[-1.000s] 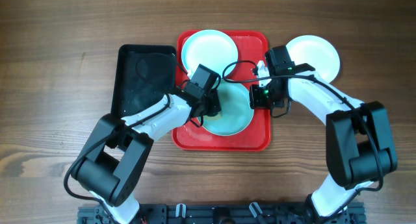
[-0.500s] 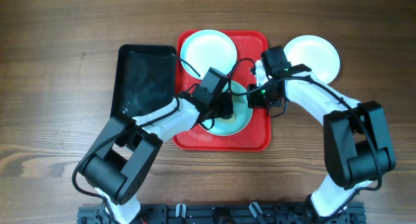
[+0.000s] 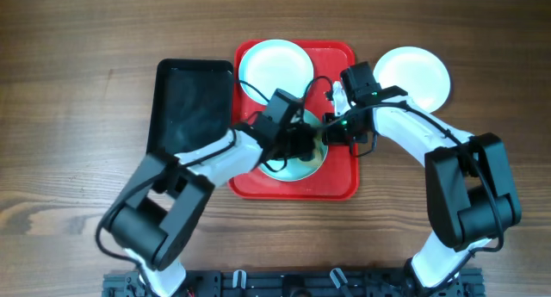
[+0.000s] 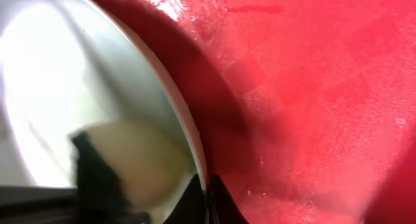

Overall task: Clean dirty plates on tray and stack at the side
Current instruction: 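Scrub the pale-green plate with the sponge in the left gripper, then return the sponge to the black tray with the left gripper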

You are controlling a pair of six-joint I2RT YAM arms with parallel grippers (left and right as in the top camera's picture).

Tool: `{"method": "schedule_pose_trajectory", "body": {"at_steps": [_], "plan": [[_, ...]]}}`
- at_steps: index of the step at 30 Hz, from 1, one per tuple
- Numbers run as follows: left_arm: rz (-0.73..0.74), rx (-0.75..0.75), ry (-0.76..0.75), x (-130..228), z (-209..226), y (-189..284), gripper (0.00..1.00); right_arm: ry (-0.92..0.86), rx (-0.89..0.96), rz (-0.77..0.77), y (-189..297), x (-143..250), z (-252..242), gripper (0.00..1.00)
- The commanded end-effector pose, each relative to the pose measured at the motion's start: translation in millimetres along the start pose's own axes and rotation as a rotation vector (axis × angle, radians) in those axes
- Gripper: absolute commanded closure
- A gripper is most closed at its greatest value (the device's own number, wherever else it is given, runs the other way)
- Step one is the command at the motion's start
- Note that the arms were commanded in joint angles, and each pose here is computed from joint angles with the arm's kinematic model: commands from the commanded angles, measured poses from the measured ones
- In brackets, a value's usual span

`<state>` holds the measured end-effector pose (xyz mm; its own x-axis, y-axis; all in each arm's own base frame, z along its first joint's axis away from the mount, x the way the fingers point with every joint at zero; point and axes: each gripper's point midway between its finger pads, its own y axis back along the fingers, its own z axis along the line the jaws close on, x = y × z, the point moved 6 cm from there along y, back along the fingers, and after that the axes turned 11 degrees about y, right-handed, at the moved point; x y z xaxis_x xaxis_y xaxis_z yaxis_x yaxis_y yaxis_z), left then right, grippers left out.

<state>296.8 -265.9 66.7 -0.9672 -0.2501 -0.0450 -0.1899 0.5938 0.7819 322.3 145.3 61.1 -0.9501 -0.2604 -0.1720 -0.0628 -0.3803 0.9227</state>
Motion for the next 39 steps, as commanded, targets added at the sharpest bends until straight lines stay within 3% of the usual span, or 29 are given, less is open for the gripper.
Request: {"method": "schedule_pose_trajectory", "body": {"at_steps": [1,7,11,13,19,24,34,39], "plan": [[-0.146,0.077,-0.045,-35,-21,53,0.96,0.019,-0.036,0.02,-7,3,8,0.96],[-0.269,0.088,-0.024,-62,-10,119,0.96,0.019,-0.036,0.02,-7,3,8,0.95],[-0.315,0.013,-0.053,-74,14,143,0.95,0.019,-0.036,0.02,-7,3,8,0.64],[-0.343,-0.086,-0.019,-79,35,149,0.94,0.019,-0.036,0.02,-7,3,8,0.58],[-0.489,-0.435,0.02,-97,93,175,0.95,0.021,-0.036,0.013,-7,2,8,0.62],[-0.559,-0.593,-0.022,-107,111,185,0.96,0.021,-0.036,0.013,-7,2,8,0.62],[-0.45,-0.661,-0.007,-108,138,149,0.94,0.022,-0.035,0.013,-7,2,8,0.62],[-0.461,-0.658,-0.122,-117,133,148,0.91,0.026,-0.012,0.016,-8,2,8,0.62]]}}
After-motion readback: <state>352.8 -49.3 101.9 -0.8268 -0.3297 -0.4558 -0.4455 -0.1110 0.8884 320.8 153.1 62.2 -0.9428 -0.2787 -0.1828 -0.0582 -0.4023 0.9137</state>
